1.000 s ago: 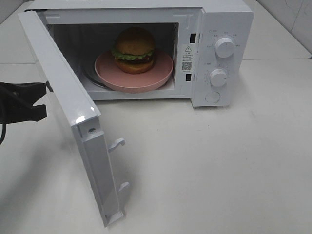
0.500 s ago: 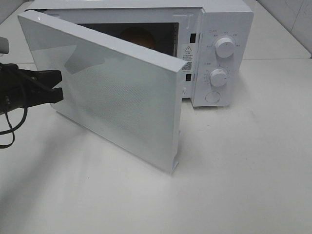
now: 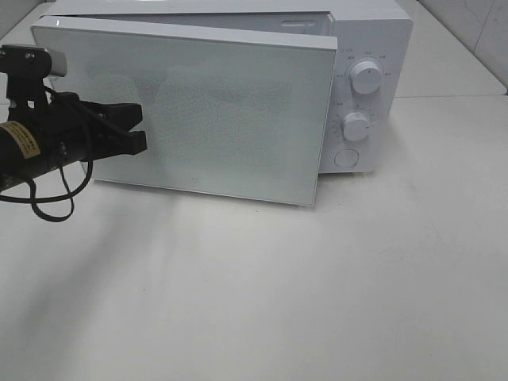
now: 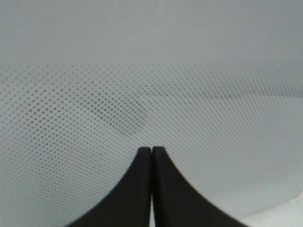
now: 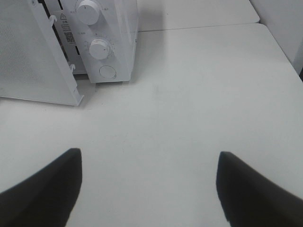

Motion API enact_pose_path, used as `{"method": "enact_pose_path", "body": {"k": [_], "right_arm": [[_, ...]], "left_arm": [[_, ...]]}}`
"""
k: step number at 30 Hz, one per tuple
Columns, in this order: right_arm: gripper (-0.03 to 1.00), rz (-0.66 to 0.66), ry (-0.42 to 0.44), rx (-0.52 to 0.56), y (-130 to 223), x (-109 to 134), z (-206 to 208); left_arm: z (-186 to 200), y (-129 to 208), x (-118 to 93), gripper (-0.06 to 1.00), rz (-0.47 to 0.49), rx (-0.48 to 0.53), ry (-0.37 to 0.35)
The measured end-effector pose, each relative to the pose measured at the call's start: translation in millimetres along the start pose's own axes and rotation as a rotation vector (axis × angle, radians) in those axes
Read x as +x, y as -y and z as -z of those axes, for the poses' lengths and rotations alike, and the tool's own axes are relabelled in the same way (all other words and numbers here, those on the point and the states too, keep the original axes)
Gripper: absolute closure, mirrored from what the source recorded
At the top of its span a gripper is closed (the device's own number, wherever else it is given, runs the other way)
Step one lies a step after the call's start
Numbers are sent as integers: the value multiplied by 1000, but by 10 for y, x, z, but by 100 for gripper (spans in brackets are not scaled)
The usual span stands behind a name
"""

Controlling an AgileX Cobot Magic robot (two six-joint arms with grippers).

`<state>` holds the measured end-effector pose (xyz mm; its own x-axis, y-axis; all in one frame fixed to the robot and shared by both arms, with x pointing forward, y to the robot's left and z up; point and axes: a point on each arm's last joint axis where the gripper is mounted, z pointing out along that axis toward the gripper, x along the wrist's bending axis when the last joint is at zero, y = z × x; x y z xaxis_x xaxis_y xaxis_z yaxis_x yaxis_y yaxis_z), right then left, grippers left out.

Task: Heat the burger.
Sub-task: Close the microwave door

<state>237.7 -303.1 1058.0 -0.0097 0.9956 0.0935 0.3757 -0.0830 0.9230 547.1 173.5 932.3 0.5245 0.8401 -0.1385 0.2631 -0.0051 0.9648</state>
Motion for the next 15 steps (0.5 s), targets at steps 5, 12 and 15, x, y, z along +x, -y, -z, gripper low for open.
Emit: {"method": "enact_pose_path", "body": {"k": [5, 12, 15], "right_arm": [[21, 0, 0, 0, 0, 0, 0], [21, 0, 0, 0, 0, 0, 0], [21, 0, 0, 0, 0, 0, 0]], "left_arm": [[-150, -26, -69, 94, 3, 7, 7], [-409, -47, -196, 94, -1, 7, 36], [-437, -55, -214, 94, -3, 5, 41]]}}
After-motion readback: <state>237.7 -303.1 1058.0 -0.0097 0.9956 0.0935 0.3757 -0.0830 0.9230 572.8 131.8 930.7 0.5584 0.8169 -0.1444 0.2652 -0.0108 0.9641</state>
